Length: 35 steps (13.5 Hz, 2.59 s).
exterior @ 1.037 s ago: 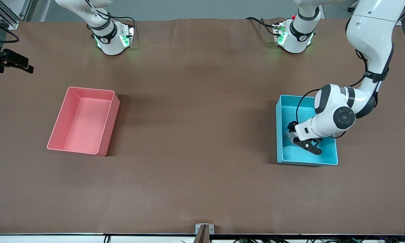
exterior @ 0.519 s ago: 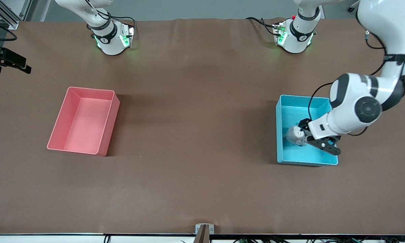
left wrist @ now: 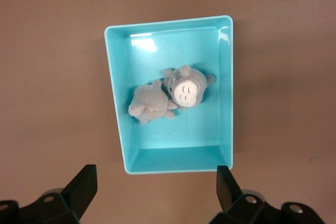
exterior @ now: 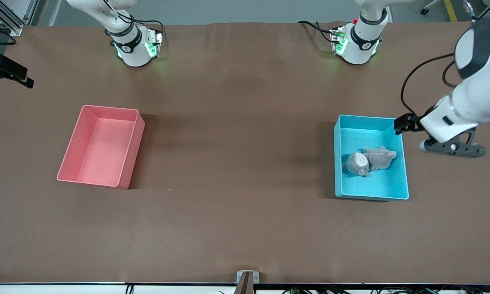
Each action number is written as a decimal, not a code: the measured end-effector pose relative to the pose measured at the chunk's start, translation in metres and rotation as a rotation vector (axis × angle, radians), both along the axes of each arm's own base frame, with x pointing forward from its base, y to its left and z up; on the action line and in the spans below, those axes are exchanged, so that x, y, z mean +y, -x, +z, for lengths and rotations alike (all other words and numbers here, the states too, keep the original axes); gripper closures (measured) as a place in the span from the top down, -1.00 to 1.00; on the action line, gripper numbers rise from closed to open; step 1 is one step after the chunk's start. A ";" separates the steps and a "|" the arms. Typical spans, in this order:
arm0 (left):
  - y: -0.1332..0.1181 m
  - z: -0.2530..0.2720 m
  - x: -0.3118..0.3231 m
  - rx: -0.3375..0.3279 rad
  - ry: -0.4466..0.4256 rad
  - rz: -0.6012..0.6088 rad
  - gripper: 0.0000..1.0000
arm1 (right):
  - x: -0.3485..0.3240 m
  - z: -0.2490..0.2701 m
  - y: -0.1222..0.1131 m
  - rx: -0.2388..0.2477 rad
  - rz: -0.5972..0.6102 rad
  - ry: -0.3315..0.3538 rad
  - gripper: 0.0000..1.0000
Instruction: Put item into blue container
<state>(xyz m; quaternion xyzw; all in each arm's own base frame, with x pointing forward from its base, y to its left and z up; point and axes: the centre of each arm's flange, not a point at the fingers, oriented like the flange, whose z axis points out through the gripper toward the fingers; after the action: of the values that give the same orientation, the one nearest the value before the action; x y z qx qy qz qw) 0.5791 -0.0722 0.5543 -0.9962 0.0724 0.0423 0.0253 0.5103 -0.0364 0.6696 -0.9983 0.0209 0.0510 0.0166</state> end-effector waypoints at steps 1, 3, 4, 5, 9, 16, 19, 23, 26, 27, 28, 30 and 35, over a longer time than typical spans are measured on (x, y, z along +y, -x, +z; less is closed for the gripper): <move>0.008 0.015 0.002 -0.009 0.006 0.034 1.00 | 0.000 -0.001 0.001 0.008 0.000 -0.001 1.00; 0.018 0.032 0.003 -0.014 0.031 0.078 1.00 | 0.000 -0.001 0.001 0.014 0.000 -0.001 1.00; 0.020 0.038 0.003 -0.008 0.036 0.093 1.00 | 0.000 -0.001 0.001 0.014 0.000 -0.001 1.00; 0.022 0.045 0.004 -0.007 0.037 0.117 1.00 | 0.000 -0.001 0.001 0.014 -0.001 -0.001 1.00; 0.029 0.082 0.004 -0.064 0.036 0.216 1.00 | -0.001 -0.001 0.001 0.013 -0.002 -0.001 1.00; 0.031 0.089 0.002 -0.078 0.042 0.133 1.00 | 0.002 0.008 -0.002 -0.031 0.003 0.002 1.00; 0.029 0.089 0.016 -0.077 0.045 0.077 1.00 | 0.003 0.009 -0.002 -0.035 0.006 0.003 1.00; 0.028 0.083 0.040 -0.064 0.043 0.105 1.00 | 0.005 0.009 -0.002 -0.035 0.008 -0.004 1.00; 0.028 0.083 0.036 -0.065 0.043 0.097 1.00 | 0.005 0.009 -0.002 -0.036 0.009 -0.006 1.00; 0.029 0.084 0.031 -0.066 0.043 0.088 1.00 | 0.005 0.009 -0.002 -0.036 0.009 -0.006 1.00; 0.030 0.084 0.025 -0.067 0.042 0.080 1.00 | 0.006 0.009 -0.002 -0.036 0.010 -0.006 1.00; 0.030 0.085 0.026 -0.068 0.041 0.082 1.00 | 0.006 0.009 -0.002 -0.036 0.020 -0.005 1.00; 0.029 0.085 0.040 -0.069 0.040 0.107 1.00 | 0.007 0.009 -0.002 -0.033 0.052 0.000 1.00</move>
<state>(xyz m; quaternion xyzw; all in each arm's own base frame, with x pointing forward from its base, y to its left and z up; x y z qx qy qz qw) 0.5500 -0.0318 0.6396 -0.9998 0.0192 0.0078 0.0054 0.5120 -0.0298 0.6786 -0.9993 -0.0054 0.0348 0.0156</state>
